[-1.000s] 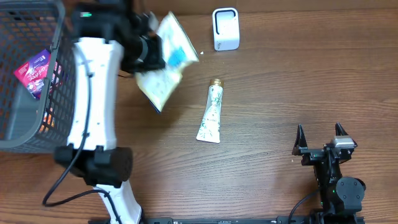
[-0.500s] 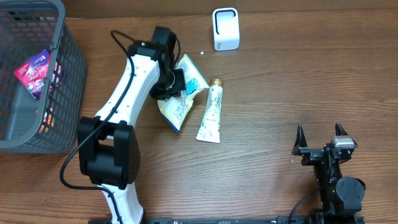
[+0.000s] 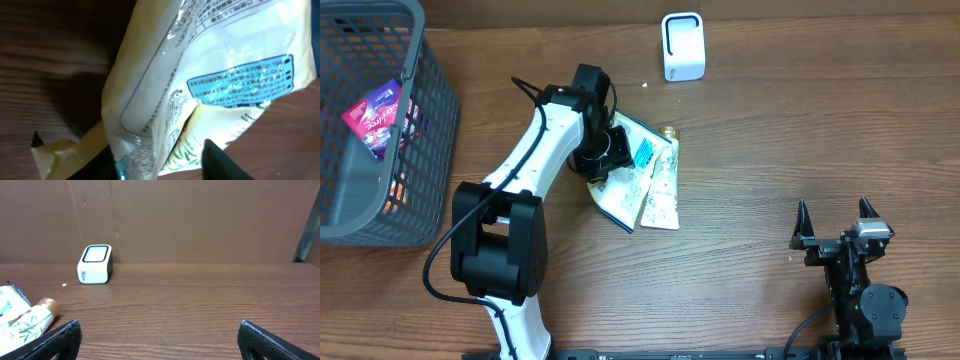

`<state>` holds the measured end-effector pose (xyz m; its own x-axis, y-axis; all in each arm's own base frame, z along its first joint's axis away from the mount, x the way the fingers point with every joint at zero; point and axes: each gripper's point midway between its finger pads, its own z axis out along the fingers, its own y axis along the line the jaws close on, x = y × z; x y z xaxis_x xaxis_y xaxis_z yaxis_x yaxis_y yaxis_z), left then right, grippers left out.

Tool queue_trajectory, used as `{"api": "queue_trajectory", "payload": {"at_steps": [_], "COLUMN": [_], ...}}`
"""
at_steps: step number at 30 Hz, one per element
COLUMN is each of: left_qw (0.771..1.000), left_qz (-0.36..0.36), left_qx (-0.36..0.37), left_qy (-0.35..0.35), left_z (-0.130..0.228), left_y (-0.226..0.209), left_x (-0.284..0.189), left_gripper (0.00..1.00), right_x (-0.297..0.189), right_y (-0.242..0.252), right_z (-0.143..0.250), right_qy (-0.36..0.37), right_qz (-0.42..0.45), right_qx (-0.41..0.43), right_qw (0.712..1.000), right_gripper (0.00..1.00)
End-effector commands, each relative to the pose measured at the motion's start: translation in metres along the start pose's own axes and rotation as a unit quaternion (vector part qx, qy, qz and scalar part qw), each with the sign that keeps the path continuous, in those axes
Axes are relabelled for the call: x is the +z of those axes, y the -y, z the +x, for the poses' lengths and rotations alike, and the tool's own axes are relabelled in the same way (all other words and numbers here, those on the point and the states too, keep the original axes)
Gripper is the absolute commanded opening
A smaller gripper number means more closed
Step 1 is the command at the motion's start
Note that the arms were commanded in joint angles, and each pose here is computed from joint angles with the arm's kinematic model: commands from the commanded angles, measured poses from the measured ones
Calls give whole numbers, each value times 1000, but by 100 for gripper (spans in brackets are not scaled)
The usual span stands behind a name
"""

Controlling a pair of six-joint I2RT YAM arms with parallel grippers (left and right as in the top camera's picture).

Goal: Scan the item barcode
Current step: 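Lift the bag out and place it beside the tube, then move the left gripper back into the grey basket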

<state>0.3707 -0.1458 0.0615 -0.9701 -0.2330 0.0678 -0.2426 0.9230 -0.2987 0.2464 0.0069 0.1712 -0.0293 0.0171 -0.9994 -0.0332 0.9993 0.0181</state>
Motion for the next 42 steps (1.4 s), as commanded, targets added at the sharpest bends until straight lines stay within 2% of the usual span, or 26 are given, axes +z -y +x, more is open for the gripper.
{"api": "queue_trajectory", "payload": {"at_steps": [1,2,3,6,11,13,17,20,21,23,25,27,31,35,37,42], "left_qw": [997,996,996,994,996,995,993,988,985,977,966,953,919,877,852,791], "left_qz": [63,70,74,79,32,15,-15,-34,-38,-41,-45,-50,-55,-65,-67,-52], "left_qx": [43,46,48,67,70,68,62,57,55,46,33,12,-43,-123,-184,-323], "left_qy": [-9,-6,-2,16,55,66,96,143,161,205,251,299,387,459,485,518], "left_z": [1,-1,-4,-12,-24,-27,-36,-49,-53,-61,-68,-73,-78,-79,-78,-75], "left_y": [27,31,35,45,39,35,25,19,17,11,2,-14,-58,-124,-163,-243], "left_x": [-19,-27,-37,-62,-92,-99,-123,-162,-178,-213,-250,-287,-357,-415,-435,-460], "left_gripper": [27,11,4,5,17,19,18,8,7,12,23,30,54,62,72,77], "right_x": [0,0,0,0,0,0,0,0,0,0,0,0,0,0,0,0], "right_y": [0,0,0,0,0,0,0,0,0,0,0,0,0,0,0,0], "right_z": [1,1,1,1,1,1,1,1,1,1,1,1,1,1,1,1], "right_qy": [3,3,3,3,3,3,3,3,3,3,3,3,3,3,3,3], "right_qz": [1,1,1,1,1,1,1,1,1,1,1,1,1,1,1,1], "right_qx": [-2,-2,-2,-2,-2,-2,-2,-2,-2,-2,-2,-2,-2,-2,-2,-2], "right_qw": [1000,1000,1000,1000,1000,1000,1000,1000,1000,1000,1000,1000,1000,1000,1000,1000], "right_gripper": [100,100,100,100,100,100,100,100,100,100,100,100,100,100,100,100]}}
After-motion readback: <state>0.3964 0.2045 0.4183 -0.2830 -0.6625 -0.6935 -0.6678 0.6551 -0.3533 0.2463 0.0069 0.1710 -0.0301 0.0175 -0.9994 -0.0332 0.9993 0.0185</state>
